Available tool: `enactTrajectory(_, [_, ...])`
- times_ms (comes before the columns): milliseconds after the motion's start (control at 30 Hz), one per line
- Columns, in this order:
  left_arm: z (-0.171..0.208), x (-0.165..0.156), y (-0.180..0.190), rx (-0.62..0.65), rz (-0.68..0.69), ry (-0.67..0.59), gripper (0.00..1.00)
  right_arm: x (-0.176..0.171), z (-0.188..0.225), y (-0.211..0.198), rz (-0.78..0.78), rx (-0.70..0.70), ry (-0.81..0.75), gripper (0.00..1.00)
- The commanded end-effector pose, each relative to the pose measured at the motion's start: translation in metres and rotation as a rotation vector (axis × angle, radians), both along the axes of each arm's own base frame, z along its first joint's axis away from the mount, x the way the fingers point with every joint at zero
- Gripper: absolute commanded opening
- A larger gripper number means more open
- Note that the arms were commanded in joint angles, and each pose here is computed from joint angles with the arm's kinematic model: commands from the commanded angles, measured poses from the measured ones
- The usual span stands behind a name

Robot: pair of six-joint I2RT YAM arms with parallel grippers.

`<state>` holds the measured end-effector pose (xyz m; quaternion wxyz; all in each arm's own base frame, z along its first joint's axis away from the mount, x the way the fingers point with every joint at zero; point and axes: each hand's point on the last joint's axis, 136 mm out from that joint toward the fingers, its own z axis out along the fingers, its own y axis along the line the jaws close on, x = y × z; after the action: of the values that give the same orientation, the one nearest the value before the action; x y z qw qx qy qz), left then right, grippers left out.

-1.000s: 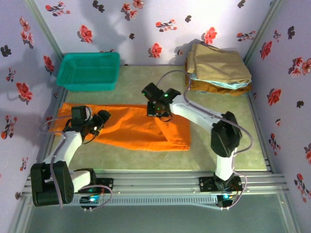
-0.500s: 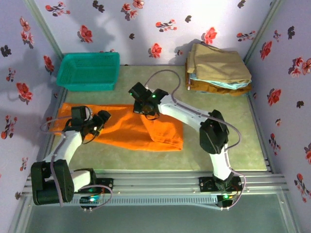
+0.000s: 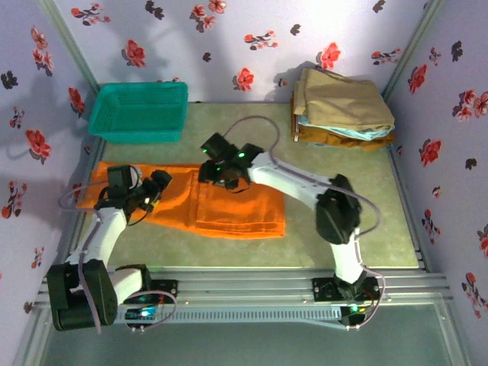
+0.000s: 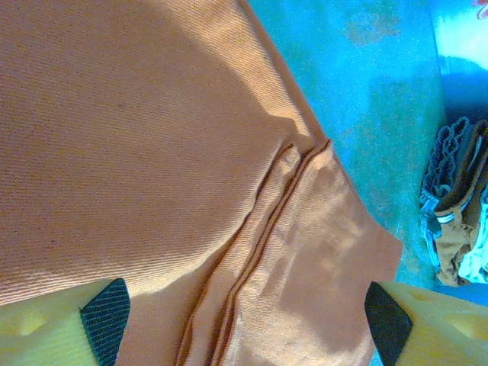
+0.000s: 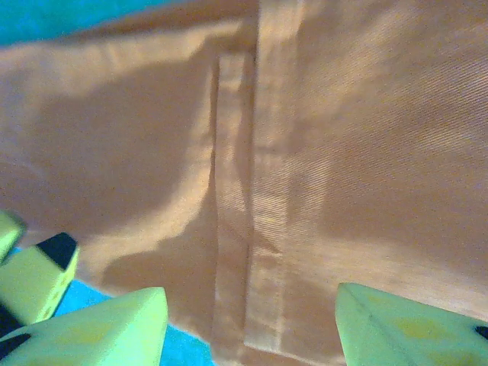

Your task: Fold and stack the trousers

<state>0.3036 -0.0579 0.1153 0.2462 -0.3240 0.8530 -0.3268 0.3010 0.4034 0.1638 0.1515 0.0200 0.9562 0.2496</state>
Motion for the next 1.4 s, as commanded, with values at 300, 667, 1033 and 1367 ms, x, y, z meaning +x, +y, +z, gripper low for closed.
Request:
enactTrajectory(300, [0.005,0.002,-0.034,0.021,-0.135,0.0,0.73,0.004,-0.035,-0.192,-0.134,-0.113,0.035,0.7])
enactTrajectory(667, [-0.021,0.007,-0.07,0.056,-0.235,0.052,0.7,-0.019,-0.122,-0.209,-0.162,-0.029,0.212,0.73])
enactTrajectory(1033, [-0.017,-0.001,-0.064,0.077,-0.234,0.05,0.72,-0.031,-0.143,-0.192,-0.151,0.099,0.27,0.29])
enactTrajectory(1367, [0.011,-0.006,-0.045,0.095,-0.2,0.007,0.74,-0.034,-0.098,-0.241,-0.283,-0.056,0.13,0.0])
